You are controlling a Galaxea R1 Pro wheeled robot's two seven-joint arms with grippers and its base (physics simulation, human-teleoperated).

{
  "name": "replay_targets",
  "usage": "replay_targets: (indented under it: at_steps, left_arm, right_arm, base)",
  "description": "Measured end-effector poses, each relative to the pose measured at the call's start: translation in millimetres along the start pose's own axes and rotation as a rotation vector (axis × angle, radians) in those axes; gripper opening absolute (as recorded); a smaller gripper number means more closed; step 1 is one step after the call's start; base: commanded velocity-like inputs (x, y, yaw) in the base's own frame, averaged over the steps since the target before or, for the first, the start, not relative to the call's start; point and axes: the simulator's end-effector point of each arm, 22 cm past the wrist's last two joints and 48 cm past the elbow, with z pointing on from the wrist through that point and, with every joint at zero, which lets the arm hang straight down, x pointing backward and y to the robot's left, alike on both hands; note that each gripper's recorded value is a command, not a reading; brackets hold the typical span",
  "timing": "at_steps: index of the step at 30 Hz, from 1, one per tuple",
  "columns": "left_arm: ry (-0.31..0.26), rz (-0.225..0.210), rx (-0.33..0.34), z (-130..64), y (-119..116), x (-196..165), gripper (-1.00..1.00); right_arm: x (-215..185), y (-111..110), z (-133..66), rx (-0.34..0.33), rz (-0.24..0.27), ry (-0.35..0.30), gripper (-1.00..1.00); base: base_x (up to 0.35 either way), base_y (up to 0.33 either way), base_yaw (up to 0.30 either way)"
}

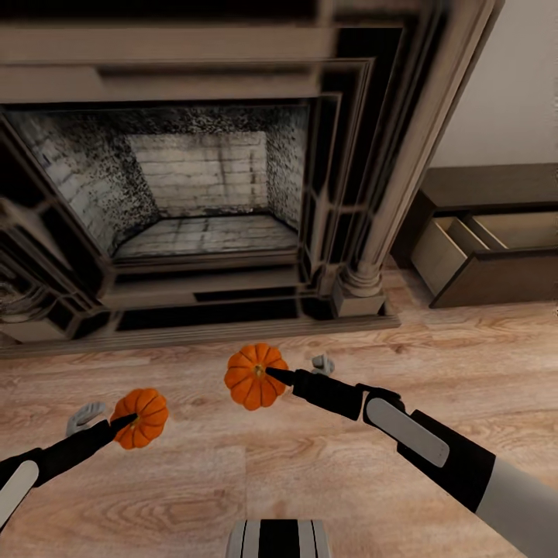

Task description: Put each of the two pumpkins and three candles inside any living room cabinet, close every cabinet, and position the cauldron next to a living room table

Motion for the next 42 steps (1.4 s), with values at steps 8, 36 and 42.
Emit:
replay_targets:
  at_steps: [8,36,42]
  left_arm:
    - [0.011,0.047,-0.008,-9.1,-6,-5,-1.00]
    - [-0.058,0.080,0.058,-42.5,-48,-42,-1.00]
    - [-0.079,0.086,0.072,-50.4,-55,-50,-1.00]
  right_arm:
    - [-8,8,-6.6,0.010,-0.027,-0.013,-1.00]
    - [-32,63,-26.9,-0.023,-0.113,-0.069,-1.00]
    - [-36,76,-31.5,-0.031,-0.132,-0.080,-1.00]
  base:
    - [0.000,0.000,0.000]
    - [0.000,0.000,0.000]
    - [0.000,0.000,0.000]
